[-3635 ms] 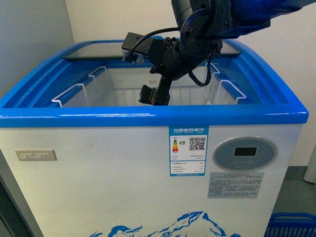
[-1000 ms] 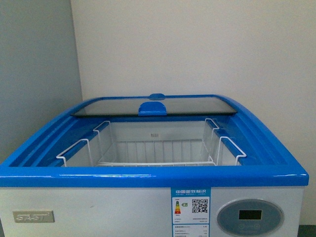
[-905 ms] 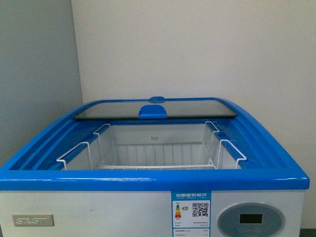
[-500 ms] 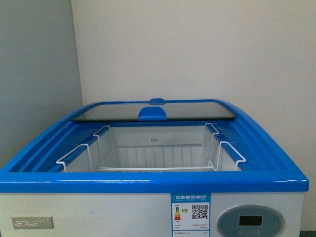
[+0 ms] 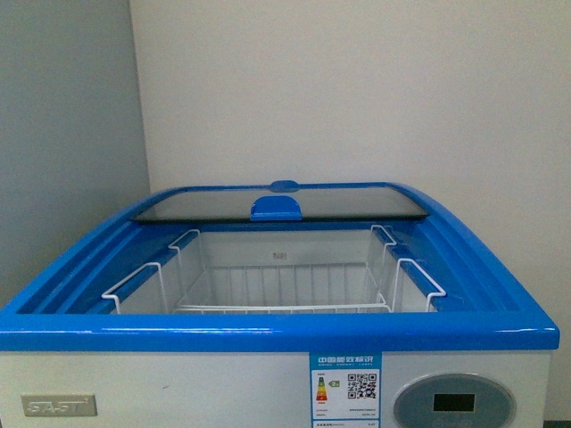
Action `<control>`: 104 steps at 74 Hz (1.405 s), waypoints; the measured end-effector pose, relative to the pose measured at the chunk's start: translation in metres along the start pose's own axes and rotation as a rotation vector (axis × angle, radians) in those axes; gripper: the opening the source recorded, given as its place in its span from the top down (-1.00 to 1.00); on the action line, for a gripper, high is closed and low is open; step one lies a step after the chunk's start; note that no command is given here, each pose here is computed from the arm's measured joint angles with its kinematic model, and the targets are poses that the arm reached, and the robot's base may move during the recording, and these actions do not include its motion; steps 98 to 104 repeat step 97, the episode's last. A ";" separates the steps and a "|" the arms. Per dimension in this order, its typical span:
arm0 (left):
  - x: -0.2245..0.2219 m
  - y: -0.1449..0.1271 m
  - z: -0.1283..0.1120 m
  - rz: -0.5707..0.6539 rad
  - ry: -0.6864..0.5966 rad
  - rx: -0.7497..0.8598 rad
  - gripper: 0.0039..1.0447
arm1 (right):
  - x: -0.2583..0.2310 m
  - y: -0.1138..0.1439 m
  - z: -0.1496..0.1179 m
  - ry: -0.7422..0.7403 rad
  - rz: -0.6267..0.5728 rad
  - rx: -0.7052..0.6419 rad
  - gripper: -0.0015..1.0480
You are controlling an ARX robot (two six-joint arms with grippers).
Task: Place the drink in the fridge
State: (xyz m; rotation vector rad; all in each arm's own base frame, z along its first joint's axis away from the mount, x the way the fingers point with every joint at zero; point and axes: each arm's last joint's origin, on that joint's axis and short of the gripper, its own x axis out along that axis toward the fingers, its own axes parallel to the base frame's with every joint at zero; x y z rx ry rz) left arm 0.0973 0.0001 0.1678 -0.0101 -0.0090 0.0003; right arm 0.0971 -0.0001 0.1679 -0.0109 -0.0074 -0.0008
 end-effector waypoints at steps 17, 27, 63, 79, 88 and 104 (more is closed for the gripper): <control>0.000 0.000 0.000 0.000 0.000 0.000 0.27 | 0.000 0.000 0.000 0.000 0.000 0.000 0.22; 0.000 0.000 0.000 0.000 0.000 0.000 -0.18 | 0.000 0.000 0.000 0.000 0.000 0.000 -0.21; 0.000 0.000 0.000 0.000 0.000 0.002 -0.85 | 0.000 0.000 0.000 0.000 0.000 0.001 -0.86; 0.000 0.000 0.000 0.000 0.000 0.002 -0.85 | 0.000 0.000 0.000 0.000 0.000 0.001 -0.86; 0.000 0.000 0.000 0.000 0.000 0.002 -0.85 | 0.000 0.000 0.000 0.000 0.000 0.001 -0.86; 0.000 0.000 0.000 0.000 0.000 0.002 -0.85 | 0.000 0.000 0.000 0.000 0.000 0.001 -0.86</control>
